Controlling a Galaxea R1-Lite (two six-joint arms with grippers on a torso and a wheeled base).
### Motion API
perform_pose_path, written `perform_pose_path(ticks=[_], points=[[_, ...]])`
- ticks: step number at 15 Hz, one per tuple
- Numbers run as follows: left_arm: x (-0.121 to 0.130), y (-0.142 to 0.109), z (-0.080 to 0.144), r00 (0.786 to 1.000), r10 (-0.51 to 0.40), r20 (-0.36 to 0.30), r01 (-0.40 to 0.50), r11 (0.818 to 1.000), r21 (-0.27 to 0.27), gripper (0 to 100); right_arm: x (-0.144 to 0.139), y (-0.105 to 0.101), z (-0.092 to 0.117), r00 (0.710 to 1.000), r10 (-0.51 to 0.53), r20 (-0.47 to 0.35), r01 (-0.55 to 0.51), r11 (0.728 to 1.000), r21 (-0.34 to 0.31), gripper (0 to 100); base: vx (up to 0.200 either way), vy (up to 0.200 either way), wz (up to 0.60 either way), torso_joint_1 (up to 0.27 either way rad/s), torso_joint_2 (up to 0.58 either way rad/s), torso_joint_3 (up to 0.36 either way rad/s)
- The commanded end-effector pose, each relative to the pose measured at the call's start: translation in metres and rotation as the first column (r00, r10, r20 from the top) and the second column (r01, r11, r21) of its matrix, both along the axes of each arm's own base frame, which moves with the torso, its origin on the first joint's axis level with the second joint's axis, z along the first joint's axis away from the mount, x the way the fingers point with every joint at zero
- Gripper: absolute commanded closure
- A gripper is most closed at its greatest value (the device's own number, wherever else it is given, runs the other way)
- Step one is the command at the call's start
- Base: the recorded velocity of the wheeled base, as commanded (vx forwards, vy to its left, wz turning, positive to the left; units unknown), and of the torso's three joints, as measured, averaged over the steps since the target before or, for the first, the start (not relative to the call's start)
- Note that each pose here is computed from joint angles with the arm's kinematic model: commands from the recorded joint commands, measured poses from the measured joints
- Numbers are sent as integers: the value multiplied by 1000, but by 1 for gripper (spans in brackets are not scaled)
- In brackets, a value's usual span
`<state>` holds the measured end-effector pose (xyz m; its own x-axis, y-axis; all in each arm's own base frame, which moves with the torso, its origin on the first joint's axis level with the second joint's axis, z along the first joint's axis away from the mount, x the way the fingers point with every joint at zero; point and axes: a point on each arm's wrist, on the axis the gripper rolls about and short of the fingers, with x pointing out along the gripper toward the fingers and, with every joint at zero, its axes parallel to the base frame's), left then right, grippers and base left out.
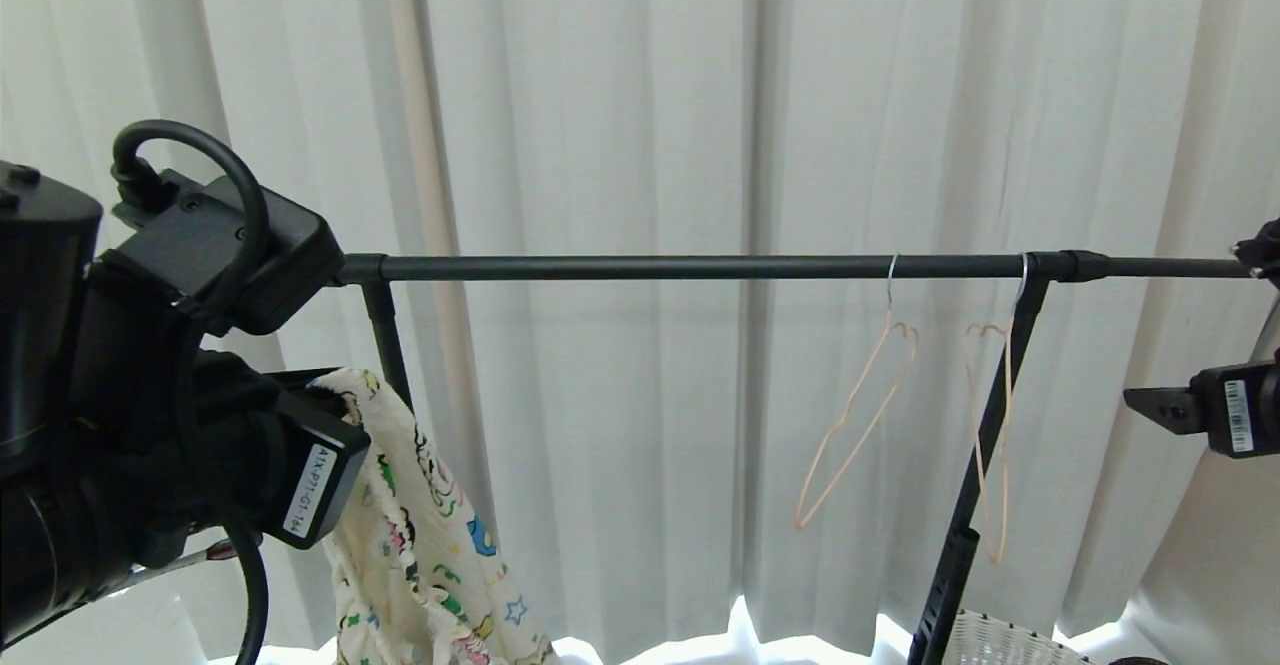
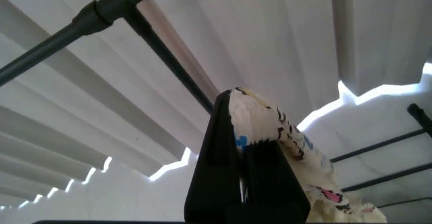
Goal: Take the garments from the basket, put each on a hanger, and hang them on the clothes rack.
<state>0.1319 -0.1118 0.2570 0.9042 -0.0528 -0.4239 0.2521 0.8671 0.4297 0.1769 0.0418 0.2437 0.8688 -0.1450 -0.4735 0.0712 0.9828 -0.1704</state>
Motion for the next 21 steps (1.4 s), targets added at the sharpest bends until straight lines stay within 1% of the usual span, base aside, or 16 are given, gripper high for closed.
perform_pose_path(ticks=[1, 2, 4, 6, 7, 8, 9, 10, 11, 12, 17, 21], points=[[-3, -2, 0, 999, -32, 2, 32, 999, 27, 100, 34, 12, -24, 996, -46, -78, 51, 997, 56, 0, 0, 0, 0, 0, 0, 0], [-3, -2, -1, 999, -32, 1, 32, 999, 33, 100, 52, 16, -35, 994, -77, -84, 84, 993, 84, 0, 0, 0, 0, 0, 0, 0], [-2, -3, -2, 999, -32, -4, 32, 999, 37, 100, 79, 24, -52, 988, -128, -83, 136, 986, 96, 0, 0, 0, 0, 0, 0, 0], [-2, -2, -2, 1000, -27, -3, 27, 999, 32, 100, 94, 33, -70, 982, -145, -119, 160, 980, 122, 0, 0, 0, 0, 0, 0, 0], [-2, -2, -2, 1000, -27, -2, 27, 999, 31, 100, 101, 40, -77, 979, -153, -133, 172, 974, 148, 0, 0, 0, 0, 0, 0, 0], [-3, -1, -2, 1000, -25, -3, 25, 999, 31, 100, 109, 53, -83, 979, -157, -130, 181, 963, 202, 0, 0, 0, 0, 0, 0, 0], [-3, -1, -3, 1000, -25, -4, 25, 999, 32, 100, 117, 64, -89, 976, -168, -140, 197, 951, 236, 0, 0, 0, 0, 0, 0, 0], [-3, -1, -3, 1000, -26, -6, 26, 999, 33, 100, 119, 67, -93, 972, -183, -145, 214, 948, 236, 0, 0, 0, 0, 0, 0, 0], [-3, -1, -6, 1000, -25, -12, 25, 999, 39, 100, 126, 70, -106, 961, -228, -158, 256, 948, 190, 0, 0, 0, 0, 0, 0, 0], [-3, -1, -7, 1000, -23, -15, 24, 999, 43, 100, 128, 69, -109, 958, -241, -157, 268, 945, 186, 0, 0, 0, 0, 0, 0, 0], [-5, 1, -11, 1000, -22, -23, 23, 999, 48, 100, 136, 51, -117, 936, -305, -175, 334, 927, 173, 0, 0, 0, 0, 0, 0, 0], [-5, 1, -11, 1000, -22, -23, 23, 999, 48, 100, 137, 57, -120, 937, -299, -181, 331, 925, 186, 0, 0, 0, 0, 0, 0, 0]])
